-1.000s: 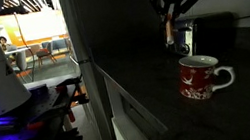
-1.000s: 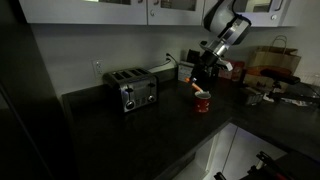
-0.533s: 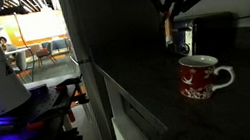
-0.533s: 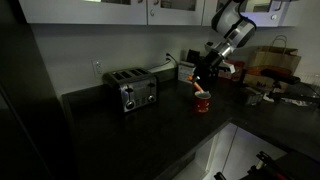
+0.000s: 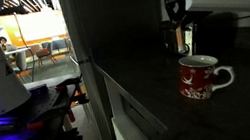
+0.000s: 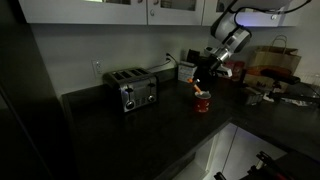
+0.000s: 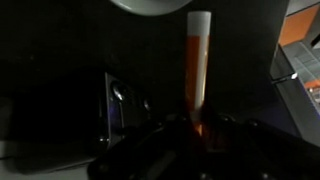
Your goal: Put the marker into the mug.
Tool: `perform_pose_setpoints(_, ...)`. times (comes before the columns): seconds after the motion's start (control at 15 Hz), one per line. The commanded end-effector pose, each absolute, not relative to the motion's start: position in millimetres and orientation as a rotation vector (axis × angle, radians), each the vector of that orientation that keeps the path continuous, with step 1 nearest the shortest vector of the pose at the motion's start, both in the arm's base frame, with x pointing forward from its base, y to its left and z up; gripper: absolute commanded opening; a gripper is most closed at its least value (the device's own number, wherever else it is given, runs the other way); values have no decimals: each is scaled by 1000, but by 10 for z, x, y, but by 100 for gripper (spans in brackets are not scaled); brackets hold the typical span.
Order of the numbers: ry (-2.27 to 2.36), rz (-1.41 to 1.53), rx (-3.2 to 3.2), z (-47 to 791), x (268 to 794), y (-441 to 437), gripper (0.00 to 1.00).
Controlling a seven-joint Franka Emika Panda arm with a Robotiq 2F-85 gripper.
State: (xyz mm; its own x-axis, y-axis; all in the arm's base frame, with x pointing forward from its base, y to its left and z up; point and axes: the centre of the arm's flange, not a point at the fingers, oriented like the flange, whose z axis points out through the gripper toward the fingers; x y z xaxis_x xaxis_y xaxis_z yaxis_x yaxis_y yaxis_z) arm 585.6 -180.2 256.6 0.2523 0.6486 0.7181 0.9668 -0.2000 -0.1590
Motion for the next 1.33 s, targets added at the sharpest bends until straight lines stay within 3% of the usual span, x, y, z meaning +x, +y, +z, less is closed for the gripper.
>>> perform_pose_setpoints(0.0,-1464,-733,-1915,2636,5992,-1932,5)
perform_pose_setpoints(0.67,-1417,-710,-1987,2463,5988,-2155,5)
perform_pose_setpoints(0.73,-1410,-707,-1995,2448,5985,-2164,17)
perform_pose_setpoints(0.8,-1408,-704,-1998,2440,5983,-2168,44)
perform_pose_setpoints(0.87,-1410,-703,-2010,2447,5974,-2168,46)
perform_pose_setpoints(1.27,-1395,-636,-2234,2705,5984,-2058,90)
